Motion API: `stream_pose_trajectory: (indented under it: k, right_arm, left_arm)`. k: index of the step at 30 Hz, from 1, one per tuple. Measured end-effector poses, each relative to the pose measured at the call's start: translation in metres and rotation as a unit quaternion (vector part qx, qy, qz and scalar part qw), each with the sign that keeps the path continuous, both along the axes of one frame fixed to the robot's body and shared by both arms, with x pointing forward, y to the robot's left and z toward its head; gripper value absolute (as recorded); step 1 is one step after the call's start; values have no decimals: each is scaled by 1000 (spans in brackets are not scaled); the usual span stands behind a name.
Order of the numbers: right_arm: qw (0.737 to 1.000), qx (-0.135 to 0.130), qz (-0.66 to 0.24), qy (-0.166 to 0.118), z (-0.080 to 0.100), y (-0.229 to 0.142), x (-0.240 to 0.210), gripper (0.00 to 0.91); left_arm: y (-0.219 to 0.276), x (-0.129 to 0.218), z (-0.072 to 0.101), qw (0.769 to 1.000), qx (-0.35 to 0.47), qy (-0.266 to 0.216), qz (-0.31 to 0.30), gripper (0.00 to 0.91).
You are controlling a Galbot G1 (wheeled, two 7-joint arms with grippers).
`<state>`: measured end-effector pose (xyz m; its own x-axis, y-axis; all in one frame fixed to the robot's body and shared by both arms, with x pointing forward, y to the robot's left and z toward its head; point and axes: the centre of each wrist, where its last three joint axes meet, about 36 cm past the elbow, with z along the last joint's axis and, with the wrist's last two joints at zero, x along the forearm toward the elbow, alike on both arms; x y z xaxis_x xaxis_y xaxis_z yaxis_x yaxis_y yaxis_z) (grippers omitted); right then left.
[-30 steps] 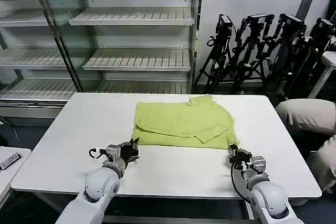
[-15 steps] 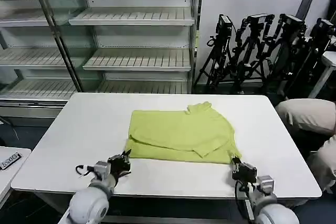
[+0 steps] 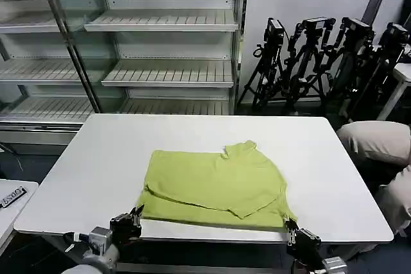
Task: Fold and organize the clothes.
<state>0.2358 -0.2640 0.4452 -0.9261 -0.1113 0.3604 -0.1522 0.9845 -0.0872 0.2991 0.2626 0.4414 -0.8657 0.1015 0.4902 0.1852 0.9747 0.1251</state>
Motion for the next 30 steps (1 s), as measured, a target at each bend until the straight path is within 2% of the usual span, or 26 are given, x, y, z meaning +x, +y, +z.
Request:
stream_pose_trajectory:
  k: [5,9,16,21,30]
  right_arm:
    - [1000,4,2,-25,17,-5,3,907]
    - [999,5,-2,-47,26,-8,24,907]
    - [997,17,-23,-69,20,-2,108,907]
    - [997,30,-32,-69,15,10,174,907]
    - [997,38,-49,-41,4,31,269,907]
  left_arm:
    - [4,-6,15,999,15,-28,-3,907]
    - [7,-1,27,998,19,-51,-10,907]
    - [3,39,34,996,-3,-81,-33,907]
    - [-2,84,29,995,-18,-88,-49,907]
    - [2,169,15,996,-18,-64,-55,907]
